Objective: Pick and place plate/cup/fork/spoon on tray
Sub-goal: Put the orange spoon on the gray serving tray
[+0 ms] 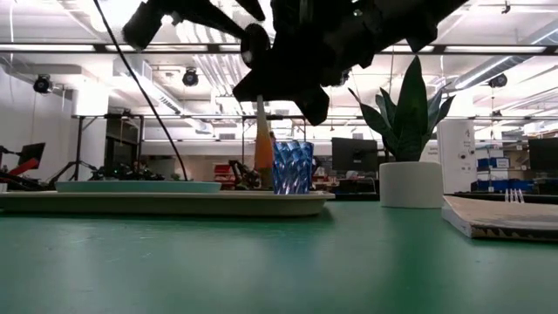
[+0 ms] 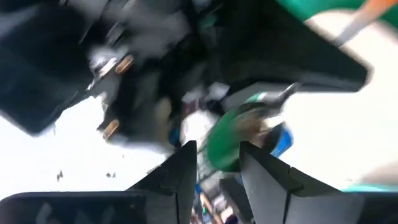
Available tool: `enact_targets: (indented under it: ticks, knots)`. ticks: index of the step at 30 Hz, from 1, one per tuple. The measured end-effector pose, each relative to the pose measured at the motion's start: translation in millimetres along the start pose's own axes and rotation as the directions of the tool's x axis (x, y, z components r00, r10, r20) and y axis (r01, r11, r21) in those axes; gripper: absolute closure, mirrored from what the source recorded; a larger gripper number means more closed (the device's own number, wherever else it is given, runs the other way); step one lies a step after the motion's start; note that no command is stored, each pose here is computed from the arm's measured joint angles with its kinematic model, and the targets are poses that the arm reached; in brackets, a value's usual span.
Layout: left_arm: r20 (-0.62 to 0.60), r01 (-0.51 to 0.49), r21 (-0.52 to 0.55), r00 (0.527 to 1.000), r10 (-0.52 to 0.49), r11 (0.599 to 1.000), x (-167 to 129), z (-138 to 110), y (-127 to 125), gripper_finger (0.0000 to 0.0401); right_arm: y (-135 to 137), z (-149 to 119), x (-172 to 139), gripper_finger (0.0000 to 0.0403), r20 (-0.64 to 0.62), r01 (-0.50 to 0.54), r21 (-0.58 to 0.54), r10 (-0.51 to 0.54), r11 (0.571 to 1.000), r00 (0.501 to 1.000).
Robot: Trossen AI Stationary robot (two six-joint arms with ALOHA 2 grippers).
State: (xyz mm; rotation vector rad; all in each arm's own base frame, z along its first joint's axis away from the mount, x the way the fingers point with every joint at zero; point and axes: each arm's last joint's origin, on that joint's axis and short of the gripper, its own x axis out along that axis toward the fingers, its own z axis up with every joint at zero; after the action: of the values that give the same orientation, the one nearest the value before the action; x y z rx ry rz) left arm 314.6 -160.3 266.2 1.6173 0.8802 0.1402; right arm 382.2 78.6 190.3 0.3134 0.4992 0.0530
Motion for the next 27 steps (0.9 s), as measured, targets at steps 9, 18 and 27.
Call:
enact_targets:
  ticks: [9,18,27]
  knots:
    - [-0.017,-0.024,-0.290,1.000,0.020,0.957,-18,-31,12,0.0294,-4,0,0,0.0395,0.048,0.102,-0.040,-0.100,0.994,0.994]
    - [0.016,0.000,-0.818,1.000,0.024,0.575,-24,-56,-7,0.0294,-11,-6,-4,0.0395,0.206,0.215,-0.038,-0.203,0.976,0.957]
    - [0.081,0.024,-0.966,0.973,0.215,0.257,-7,-43,-43,0.0294,-9,-6,-8,0.0395,0.328,0.239,-0.086,-0.199,0.967,0.923]
